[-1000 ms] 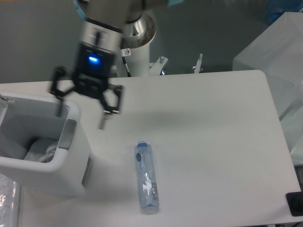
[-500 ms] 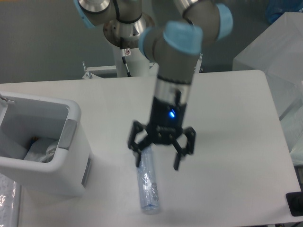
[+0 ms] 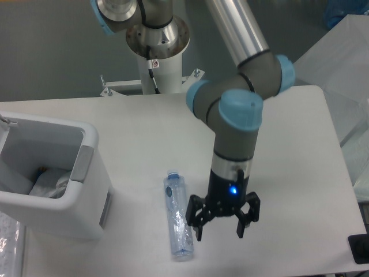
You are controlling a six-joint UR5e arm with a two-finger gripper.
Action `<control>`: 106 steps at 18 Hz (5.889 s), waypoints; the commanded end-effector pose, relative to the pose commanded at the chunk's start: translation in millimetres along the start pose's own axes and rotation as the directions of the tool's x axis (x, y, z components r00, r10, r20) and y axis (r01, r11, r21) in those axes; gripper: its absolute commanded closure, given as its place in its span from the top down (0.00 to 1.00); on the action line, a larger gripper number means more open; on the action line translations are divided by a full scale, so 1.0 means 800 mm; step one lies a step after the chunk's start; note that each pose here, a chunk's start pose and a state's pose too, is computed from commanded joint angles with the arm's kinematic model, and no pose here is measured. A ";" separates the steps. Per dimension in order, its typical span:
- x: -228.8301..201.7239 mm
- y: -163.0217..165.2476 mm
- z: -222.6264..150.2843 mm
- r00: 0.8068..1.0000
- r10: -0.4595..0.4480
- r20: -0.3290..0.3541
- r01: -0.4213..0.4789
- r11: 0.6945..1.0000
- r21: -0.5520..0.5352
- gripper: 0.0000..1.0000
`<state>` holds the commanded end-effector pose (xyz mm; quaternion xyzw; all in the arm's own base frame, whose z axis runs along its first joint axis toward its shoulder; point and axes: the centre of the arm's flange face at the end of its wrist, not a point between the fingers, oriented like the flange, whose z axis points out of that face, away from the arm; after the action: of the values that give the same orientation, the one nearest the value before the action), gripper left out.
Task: Place the trash in the trash can
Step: 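Move the open gripper over the clear plastic water bottle, then lower the gripper onto the bottle cap end and close on it, then lift the bottle upright and carry it over the trash bin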
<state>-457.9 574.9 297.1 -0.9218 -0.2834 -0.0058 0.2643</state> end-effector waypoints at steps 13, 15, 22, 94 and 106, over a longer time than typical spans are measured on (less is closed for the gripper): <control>0.070 0.041 0.074 0.996 0.069 0.051 -0.061 0.990 -0.129 1.00; 0.076 0.041 0.082 0.996 0.075 0.046 -0.068 0.989 -0.133 1.00; 0.075 0.055 0.103 0.996 0.074 0.053 -0.064 0.983 -0.169 1.00; 0.088 0.016 0.070 0.981 0.130 0.147 -0.114 0.987 -0.113 0.63; 0.128 -0.078 -0.180 0.982 0.006 0.188 -0.048 0.974 0.220 0.63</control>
<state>-385.1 601.5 467.5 -0.8866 -0.2930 0.1159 0.3386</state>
